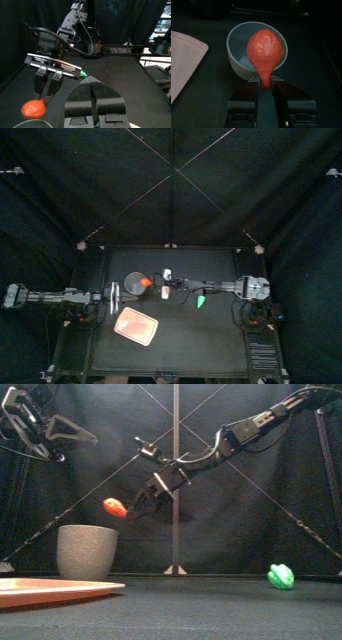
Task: Pick the drumstick then place it in the grey bowl
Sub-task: Drop drumstick in the grey bowl and return to neutral
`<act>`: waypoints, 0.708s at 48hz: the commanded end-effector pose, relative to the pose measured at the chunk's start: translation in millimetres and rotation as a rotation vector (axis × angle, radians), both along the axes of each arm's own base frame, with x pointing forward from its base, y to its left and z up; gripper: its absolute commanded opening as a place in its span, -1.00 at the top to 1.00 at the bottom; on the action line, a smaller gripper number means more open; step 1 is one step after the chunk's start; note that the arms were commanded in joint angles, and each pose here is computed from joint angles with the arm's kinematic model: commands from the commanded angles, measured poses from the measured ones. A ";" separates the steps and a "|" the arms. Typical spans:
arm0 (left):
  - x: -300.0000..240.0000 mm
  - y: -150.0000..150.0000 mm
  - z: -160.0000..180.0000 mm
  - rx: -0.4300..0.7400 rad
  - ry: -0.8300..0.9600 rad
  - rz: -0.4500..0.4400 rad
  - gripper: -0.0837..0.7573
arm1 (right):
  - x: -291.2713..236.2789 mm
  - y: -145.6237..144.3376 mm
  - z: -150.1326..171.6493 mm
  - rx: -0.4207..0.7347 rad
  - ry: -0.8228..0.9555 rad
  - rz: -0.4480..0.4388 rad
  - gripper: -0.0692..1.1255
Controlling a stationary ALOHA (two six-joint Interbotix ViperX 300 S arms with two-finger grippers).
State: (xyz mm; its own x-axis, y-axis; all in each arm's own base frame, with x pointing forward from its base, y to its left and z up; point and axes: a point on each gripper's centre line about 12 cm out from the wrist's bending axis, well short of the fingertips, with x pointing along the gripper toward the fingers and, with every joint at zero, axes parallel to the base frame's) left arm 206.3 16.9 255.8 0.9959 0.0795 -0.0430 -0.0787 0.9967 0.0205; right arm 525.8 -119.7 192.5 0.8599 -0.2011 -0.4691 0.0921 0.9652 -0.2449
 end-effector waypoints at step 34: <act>-0.8 4.1 -2.6 0.000 0.002 0.020 0.79 | -50.3 23.8 50.2 0.135 -0.167 -0.032 -0.70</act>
